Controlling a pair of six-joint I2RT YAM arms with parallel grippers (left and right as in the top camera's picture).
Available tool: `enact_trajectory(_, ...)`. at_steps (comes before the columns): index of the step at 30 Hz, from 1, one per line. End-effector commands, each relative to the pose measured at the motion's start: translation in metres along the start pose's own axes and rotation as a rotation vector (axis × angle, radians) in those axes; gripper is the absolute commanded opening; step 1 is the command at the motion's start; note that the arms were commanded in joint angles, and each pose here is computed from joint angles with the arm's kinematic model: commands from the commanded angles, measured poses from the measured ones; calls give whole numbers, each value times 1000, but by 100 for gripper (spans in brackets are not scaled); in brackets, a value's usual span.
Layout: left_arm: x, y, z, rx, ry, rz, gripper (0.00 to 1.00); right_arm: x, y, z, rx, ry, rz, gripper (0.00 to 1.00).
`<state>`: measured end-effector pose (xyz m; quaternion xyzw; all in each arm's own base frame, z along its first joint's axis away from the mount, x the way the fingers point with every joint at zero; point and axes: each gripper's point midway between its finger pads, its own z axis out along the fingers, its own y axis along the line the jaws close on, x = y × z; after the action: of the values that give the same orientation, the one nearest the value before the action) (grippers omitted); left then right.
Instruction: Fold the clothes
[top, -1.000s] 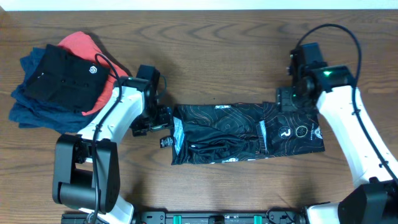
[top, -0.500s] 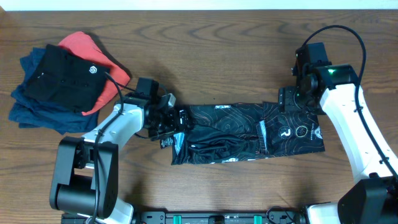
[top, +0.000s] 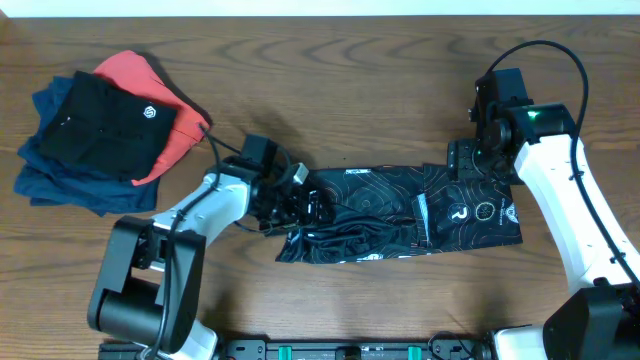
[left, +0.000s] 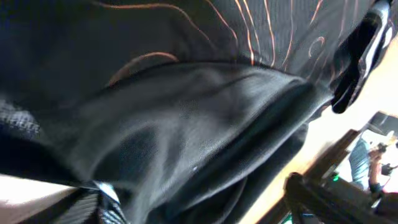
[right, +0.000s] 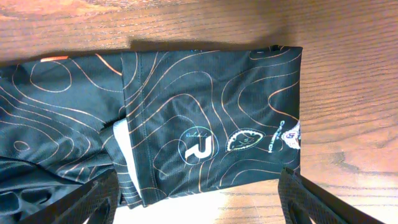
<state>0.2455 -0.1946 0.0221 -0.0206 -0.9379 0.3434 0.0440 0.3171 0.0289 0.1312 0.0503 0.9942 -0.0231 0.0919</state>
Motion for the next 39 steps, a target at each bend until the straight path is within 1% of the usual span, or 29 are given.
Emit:
enact_trajectory(1, 4, 14, 10, -88, 6, -19, 72, 3, 0, 3, 2, 14, 11, 80)
enact_trajectory(2, 3, 17, 11, -117, -2, -22, 64, 3, -1, 3, 2, 14, 11, 80)
enact_trajectory(4, 1, 24, 11, -163, -16, -18, 38, 2, -1, 3, 3, 13, 11, 80)
enact_trajectory(6, -2, 29, 9, -190, -31, -17, 14, 2, -1, 3, 2, 13, 8, 80)
enact_trajectory(7, -5, 32, 7, -204, -43, -19, 8, 2, -1, 3, 2, 12, 4, 80)
enact_trajectory(8, -8, 35, 4, -220, -56, -24, 6, 2, -1, 3, 4, 12, 3, 80)
enact_trajectory(11, -22, 49, -13, -280, -105, -64, 6, 1, -3, 3, 15, 6, -5, 80)
enact_trajectory(15, -40, 71, -51, -365, -167, -149, 6, -4, -7, 3, 35, -14, -4, 80)
enact_trajectory(21, -51, 108, -120, -552, -224, -250, 6, -7, -6, 5, 33, -22, -3, 75)
enact_trajectory(23, -54, 111, -139, -581, -241, -276, 6, -7, -5, 8, 35, -15, -4, 75)
enact_trajectory(27, -66, 93, -168, -578, -269, -282, 6, -5, -5, 18, 42, 17, -7, 74)
enact_trajectory(31, -69, 63, -173, -577, -254, -221, 6, -3, -4, 27, 46, 50, -10, 74)
enact_trajectory(35, -66, 16, -149, -525, -210, -102, 6, -1, -4, 35, 51, 76, -13, 74)
enact_trajectory(39, -53, -22, -112, -525, -149, 26, 6, 0, -4, 37, 53, 82, -13, 75)
